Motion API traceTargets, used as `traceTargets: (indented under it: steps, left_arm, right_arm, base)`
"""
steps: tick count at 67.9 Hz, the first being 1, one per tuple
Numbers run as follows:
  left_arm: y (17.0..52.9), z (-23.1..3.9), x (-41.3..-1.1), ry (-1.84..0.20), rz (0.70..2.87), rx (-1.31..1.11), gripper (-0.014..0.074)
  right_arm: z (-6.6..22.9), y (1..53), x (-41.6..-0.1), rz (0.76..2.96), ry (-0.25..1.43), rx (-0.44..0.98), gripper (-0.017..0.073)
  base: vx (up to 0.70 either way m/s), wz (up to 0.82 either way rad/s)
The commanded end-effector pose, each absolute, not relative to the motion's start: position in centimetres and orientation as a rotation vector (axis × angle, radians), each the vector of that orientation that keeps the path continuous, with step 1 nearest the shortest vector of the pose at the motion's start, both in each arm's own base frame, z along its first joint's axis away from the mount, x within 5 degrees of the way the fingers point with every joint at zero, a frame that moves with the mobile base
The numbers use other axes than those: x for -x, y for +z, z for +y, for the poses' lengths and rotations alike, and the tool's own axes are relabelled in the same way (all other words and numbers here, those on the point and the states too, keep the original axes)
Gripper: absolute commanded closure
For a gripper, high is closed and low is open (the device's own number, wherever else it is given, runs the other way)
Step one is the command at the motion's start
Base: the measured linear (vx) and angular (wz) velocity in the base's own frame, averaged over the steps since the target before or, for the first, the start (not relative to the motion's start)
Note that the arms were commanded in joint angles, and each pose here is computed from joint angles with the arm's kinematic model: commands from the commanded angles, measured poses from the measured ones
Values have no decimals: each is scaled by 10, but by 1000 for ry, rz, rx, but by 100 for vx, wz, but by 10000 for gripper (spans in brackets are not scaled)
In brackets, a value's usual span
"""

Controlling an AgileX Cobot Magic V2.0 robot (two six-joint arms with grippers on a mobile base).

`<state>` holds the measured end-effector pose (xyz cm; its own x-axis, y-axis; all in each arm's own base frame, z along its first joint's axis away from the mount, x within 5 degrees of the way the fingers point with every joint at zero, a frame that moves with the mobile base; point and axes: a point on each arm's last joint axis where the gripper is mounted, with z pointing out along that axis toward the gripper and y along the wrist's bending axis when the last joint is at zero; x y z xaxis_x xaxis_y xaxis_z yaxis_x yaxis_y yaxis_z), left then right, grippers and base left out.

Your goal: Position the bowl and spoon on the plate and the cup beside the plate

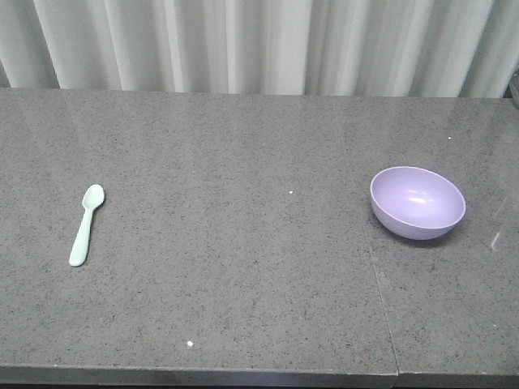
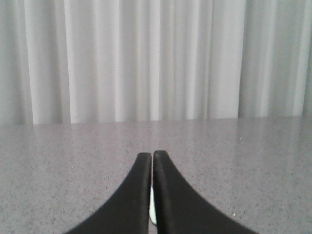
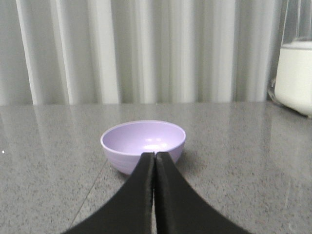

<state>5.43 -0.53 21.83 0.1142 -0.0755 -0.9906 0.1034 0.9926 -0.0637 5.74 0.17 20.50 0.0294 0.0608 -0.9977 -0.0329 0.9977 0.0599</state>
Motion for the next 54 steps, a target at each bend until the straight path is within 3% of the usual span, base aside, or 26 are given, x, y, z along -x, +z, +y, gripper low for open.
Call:
traceTargets:
  steps: [1,16,32,42,54]
  left_arm:
    - [255,-5,-47,-152,1323,-7,600]
    - [329,-4,-59,-135,1475,6,600]
    - [399,-6,-100,-104,1777,28,600]
    - [422,-7,-123,-85,1949,40,600]
    - [421,-9,-149,-65,2134,50,600]
  right_arm:
    - [2,236,-58,1475,57,-12,570]
    - [0,306,-73,1592,-7,19,570]
    - [-2,370,-104,1926,-30,-24,570]
    - [-4,396,-124,2067,-55,-33,570]
    - [-5,401,-145,2157,-82,-35,570]
  base:
    - [0,0]
    - [0,0]
    - [0,0]
    - [0,0]
    - [0,0]
